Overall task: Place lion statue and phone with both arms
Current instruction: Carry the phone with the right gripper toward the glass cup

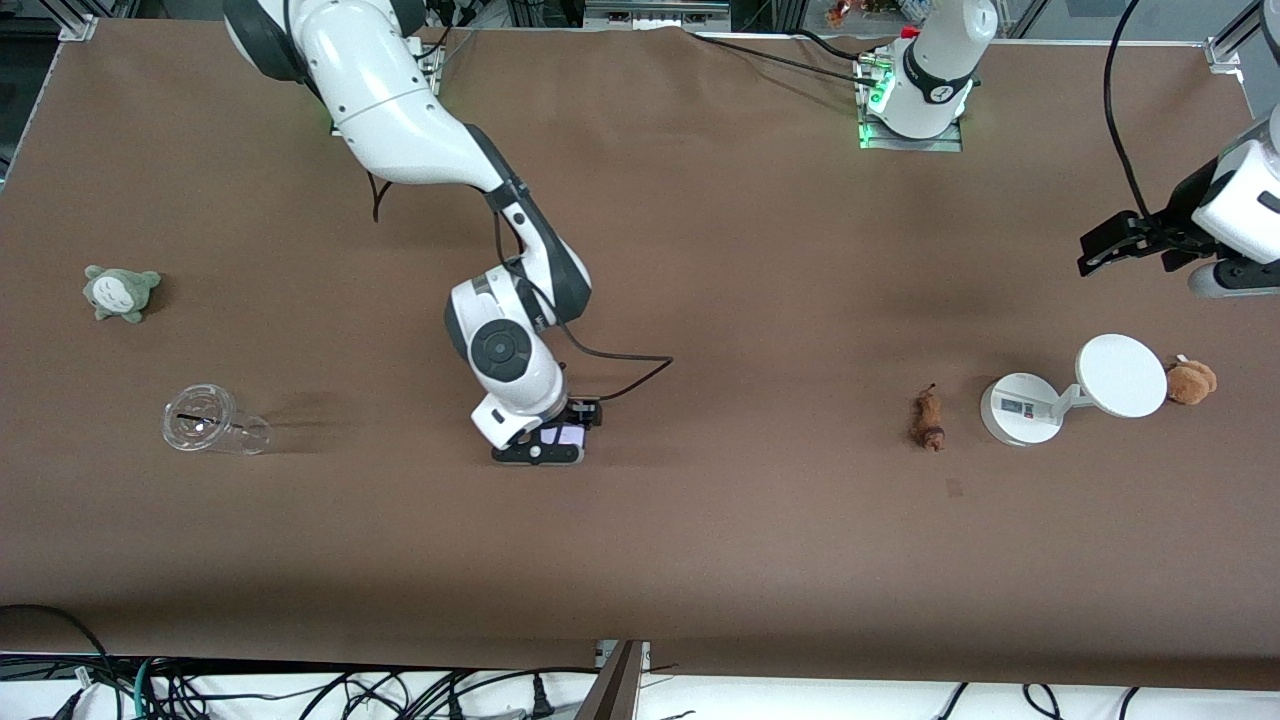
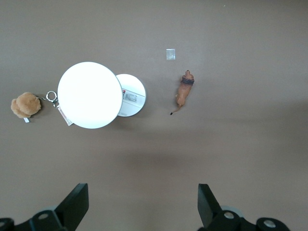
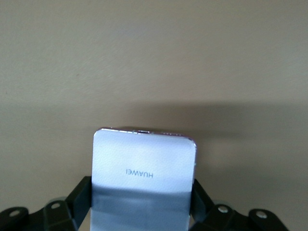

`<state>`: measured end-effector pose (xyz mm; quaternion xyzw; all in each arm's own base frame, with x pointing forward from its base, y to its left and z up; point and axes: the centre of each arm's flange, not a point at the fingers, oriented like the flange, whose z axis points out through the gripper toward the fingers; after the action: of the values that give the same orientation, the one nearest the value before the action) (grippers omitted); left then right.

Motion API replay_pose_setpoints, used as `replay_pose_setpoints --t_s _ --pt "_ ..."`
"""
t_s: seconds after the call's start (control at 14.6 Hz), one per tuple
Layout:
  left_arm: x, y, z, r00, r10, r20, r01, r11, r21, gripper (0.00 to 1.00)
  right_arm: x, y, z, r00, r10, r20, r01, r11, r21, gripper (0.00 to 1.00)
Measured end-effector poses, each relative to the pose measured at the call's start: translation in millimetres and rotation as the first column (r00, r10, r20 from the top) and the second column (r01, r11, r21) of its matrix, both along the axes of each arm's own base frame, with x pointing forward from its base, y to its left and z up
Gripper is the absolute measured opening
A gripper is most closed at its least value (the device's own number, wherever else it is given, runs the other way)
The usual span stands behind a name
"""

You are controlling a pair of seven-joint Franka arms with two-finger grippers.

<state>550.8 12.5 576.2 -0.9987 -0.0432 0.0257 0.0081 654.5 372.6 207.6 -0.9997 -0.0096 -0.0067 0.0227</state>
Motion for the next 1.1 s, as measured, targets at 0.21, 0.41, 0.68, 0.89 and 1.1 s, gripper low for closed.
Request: replay_pose_setpoints --t_s 0.21,0.41,0.68,0.89,1.1 --pt "-3 -2 -1 1.0 -0.004 -0.023 0.004 1.0 -0.001 1.0 22 -63 63 0.993 0.094 -0.068 -0.096 0.995 -0.026 0.85" --pt "-2 -4 14 1.0 -0.008 -0.004 0.008 1.0 0.0 1.0 40 -140 90 0.977 0.179 -0.119 -0.183 0.983 -0.024 0.85" --pt "0 -4 23 1.0 -0.009 0.01 0.009 1.0 0.0 1.0 55 -241 67 0.961 0.218 -0.168 -0.221 0.975 -0.004 0.85" --pt "2 -4 24 1.0 -0.008 0.014 0.008 1.0 0.0 1.0 54 -282 45 0.962 0.188 -0.2 -0.191 0.982 0.001 0.85" --pt "4 -3 33 0.999 -0.007 0.035 0.007 1.0 0.0 1.0 55 -291 22 0.965 0.176 -0.196 -0.18 0.984 -0.004 0.85"
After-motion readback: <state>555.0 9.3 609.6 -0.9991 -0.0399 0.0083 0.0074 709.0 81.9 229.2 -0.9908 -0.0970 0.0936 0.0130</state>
